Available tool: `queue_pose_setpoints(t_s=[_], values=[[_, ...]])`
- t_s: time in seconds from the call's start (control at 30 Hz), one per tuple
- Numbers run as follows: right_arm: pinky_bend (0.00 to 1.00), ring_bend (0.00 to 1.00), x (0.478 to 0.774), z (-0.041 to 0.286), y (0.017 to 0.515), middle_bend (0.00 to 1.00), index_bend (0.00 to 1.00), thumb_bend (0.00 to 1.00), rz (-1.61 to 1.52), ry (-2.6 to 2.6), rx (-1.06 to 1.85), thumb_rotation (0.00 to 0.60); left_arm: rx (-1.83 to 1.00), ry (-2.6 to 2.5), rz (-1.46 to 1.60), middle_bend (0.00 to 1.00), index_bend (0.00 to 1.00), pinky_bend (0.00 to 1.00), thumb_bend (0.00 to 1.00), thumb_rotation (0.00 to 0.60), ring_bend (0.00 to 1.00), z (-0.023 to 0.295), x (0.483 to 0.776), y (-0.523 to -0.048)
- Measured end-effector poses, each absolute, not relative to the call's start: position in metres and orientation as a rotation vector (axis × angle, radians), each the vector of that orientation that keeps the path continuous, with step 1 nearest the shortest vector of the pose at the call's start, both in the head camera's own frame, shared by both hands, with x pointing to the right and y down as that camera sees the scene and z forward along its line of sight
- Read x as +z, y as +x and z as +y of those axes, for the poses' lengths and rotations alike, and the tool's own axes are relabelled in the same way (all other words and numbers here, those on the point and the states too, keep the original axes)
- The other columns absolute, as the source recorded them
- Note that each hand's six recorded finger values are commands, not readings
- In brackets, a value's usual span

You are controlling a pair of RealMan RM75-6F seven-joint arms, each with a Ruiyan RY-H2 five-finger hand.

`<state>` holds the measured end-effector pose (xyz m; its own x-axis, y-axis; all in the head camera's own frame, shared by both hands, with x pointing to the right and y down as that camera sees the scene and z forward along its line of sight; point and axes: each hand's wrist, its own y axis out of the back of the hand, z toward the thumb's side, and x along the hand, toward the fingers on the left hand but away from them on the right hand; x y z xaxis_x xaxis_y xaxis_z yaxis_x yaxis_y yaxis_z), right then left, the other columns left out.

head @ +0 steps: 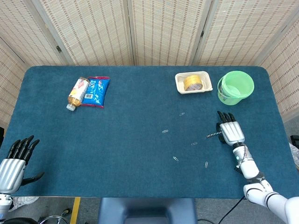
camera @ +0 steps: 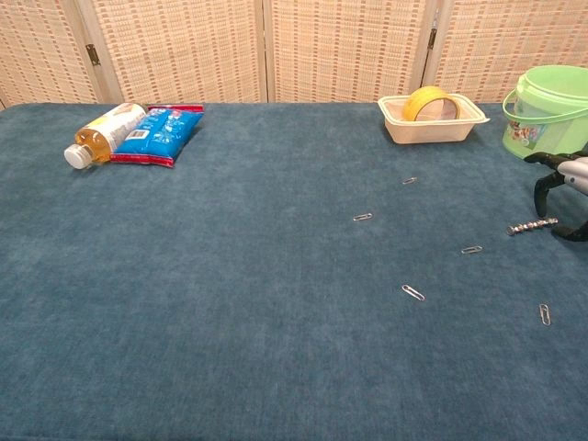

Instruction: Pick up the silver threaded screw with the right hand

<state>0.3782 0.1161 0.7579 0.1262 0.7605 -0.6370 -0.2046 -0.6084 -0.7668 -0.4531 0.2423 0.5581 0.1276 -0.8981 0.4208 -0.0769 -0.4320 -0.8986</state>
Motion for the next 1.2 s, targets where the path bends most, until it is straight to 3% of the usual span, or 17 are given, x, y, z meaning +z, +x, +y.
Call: queue_pose_setpoints(t_s=[1.07,1.2], values=[[0.0,0.0,0.7639,0.1116,0.3737,0.0,0.52,0.38,-0.532,-1.608,1.594,0.6,-1.382,-1.662,0.968,0.0,0.0,0.0,0.19,0.6,0.0,0.2437,0.5565,-0.4532],[0.0,0.0,0.764,0.1111,0.3727,0.0,0.58,0.38,-0.534,-1.608,1.592,0.6,-1.38,-1.662,0.968,0.0,0.0,0.0,0.19,0.6,0.0,0.2438,0.5565,-0.4531]])
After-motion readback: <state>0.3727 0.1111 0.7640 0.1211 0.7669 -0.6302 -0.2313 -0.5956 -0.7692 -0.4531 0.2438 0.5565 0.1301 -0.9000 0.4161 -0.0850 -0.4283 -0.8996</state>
